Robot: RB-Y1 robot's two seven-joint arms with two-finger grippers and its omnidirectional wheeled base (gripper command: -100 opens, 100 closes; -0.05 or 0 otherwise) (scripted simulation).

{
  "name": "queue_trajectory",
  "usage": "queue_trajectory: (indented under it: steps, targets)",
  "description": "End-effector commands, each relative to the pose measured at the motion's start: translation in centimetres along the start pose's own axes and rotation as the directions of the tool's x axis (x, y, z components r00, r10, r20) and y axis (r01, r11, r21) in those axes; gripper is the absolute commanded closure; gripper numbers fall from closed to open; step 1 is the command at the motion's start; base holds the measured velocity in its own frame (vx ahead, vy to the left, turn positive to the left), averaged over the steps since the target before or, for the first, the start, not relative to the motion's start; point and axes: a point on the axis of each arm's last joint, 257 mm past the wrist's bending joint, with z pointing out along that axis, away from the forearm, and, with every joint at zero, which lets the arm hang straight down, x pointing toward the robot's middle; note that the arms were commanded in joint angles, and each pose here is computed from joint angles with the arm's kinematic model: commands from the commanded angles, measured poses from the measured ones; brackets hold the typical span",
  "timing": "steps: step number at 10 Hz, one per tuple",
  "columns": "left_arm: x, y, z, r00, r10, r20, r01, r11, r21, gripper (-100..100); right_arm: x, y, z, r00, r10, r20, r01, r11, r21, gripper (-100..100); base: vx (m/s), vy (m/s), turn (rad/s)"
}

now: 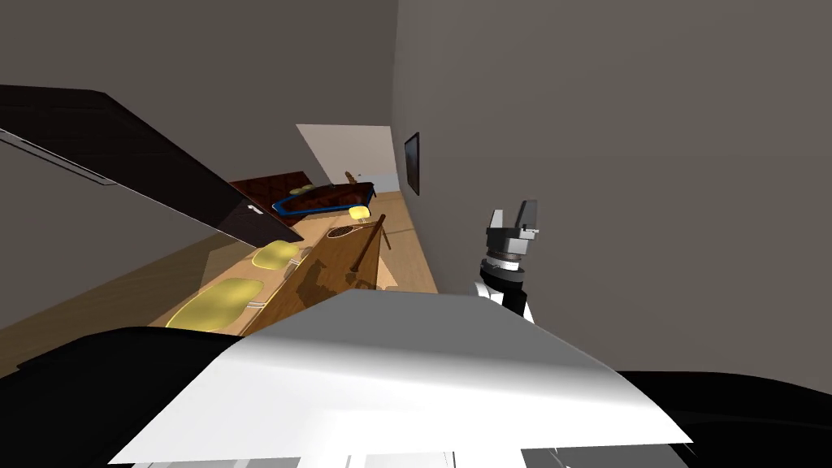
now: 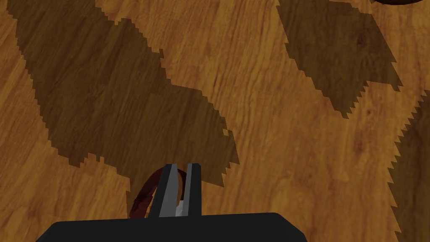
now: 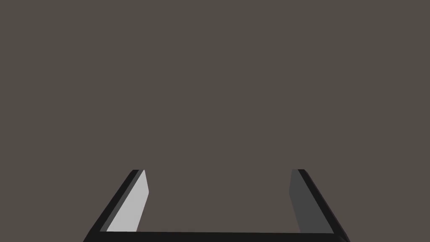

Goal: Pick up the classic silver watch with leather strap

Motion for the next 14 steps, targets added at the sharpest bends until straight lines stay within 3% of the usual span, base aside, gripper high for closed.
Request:
queue_trajectory:
  steps: [1, 2, 3, 4, 12, 13, 14]
  targets:
    - [0.0, 0.0, 0.0, 1.0, 0.0, 0.0, 0.0, 1.0, 0.0, 100, 0.0, 0.0, 0.0, 1.0, 0.0, 0.0, 0.0, 1.0, 0.0, 0, 0.0, 0.0, 0.0]
    - [0.0, 0.0, 0.0, 1.0, 0.0, 0.0, 0.0, 1.0, 0.0, 100, 0.0, 0.0, 0.0, 1.0, 0.0, 0.0, 0.0, 1.0, 0.0, 0, 0.0, 0.0, 0.0]
    - [0.0, 0.0, 0.0, 1.0, -0.001, 0.0, 0.001, 1.0, 0.0, 0, 0.0, 0.0, 0.0, 1.0, 0.0, 0.0, 0.0, 1.0, 0.0, 0, 0.0, 0.0, 0.0]
    - [0.2, 0.3, -0.3, 1.0, 0.016, -0.005, -0.016, 1.0, -0.014, 100, 0.0, 0.0, 0.0, 1.0, 0.0, 0.0, 0.0, 1.0, 0.0, 0, 0.059, -0.01, 0.205]
    - [0.8, 2.2, -2.1, 0.994, 0.105, -0.034, -0.108, 0.99, -0.096, 100, 0.0, 0.0, 0.0, 1.0, 0.0, 0.0, 0.0, 1.0, 0.0, 0, 0.077, -0.015, 0.16]
    - [0.7, 1.8, -1.9, 0.995, 0.096, -0.03, -0.098, 0.991, -0.087, 100, 0.0, 0.0, 0.0, 1.0, 0.0, 0.0, 0.0, 1.0, 0.0, 0, 0.039, -0.01, 0.058]
    - [0.7, 1.8, -1.9, 0.995, 0.097, -0.03, -0.099, 0.991, -0.088, 0, 0.0, 0.0, 0.0, 1.0, 0.0, 0.0, 0.0, 1.0, 0.0, 0, 0.0, 0.0, 0.0]
